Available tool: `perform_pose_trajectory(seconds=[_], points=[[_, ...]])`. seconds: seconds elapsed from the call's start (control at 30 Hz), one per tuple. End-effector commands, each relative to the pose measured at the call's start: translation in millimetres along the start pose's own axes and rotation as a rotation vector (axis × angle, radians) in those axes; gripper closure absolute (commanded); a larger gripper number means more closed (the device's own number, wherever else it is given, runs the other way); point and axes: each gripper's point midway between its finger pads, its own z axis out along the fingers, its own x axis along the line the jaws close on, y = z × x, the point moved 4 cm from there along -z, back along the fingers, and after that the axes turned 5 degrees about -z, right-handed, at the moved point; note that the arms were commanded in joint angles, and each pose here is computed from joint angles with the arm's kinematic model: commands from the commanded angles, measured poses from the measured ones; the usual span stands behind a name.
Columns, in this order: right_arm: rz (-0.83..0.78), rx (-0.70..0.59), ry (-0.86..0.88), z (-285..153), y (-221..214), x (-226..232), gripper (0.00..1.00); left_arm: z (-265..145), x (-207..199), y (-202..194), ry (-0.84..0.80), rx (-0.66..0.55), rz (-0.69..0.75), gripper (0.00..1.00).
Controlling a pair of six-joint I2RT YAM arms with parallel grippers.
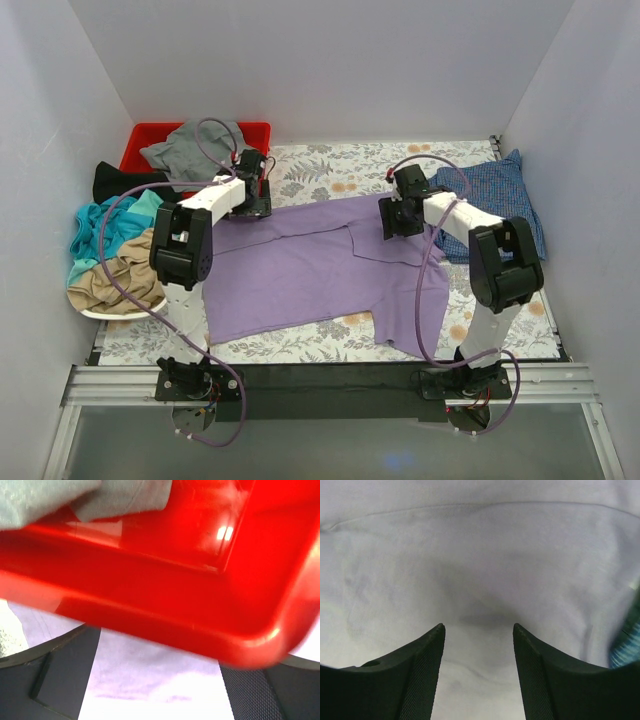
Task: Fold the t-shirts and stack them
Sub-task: Fold the tshirt
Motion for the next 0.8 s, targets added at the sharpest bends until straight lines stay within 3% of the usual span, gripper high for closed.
perform_pose_trajectory(seconds=[0.0,0.07,0.17,0.23,0.33,0.47,0.7,0.77], points=[[-0.052,-0.218,-0.022,-61,39,-5,0.36,-52,4,36,-0.11,-0.122,-0.063,0.08],[-0.061,-0.287,-0.032,-91,45,-5,0.36,-90,-5,44,-0.269,-0.169,-0.091,0.08],[-0.023,-0.298,-0.037,-115,29,-6,0.32,-114,-8,29,-0.392,-0.158,-0.129,0.08],[0.043,-0.167,-0.077,-111,-11,-12,0.32,-122,-3,-4,-0.419,-0.073,-0.176,0.08],[0.121,-0.059,-0.046,-110,-69,-7,0.32,-124,13,-61,-0.405,0.044,-0.232,0.08],[0.364,-0.055,0.074,-122,-126,16,0.37,-139,24,-120,-0.424,0.199,-0.299,0.16],[0.5,-0.004,0.145,-137,-178,34,0.4,-164,43,-162,-0.33,0.319,-0.378,0.18],[0.497,0.036,0.159,-138,-192,37,0.4,-171,48,-175,-0.317,0.352,-0.386,0.12]])
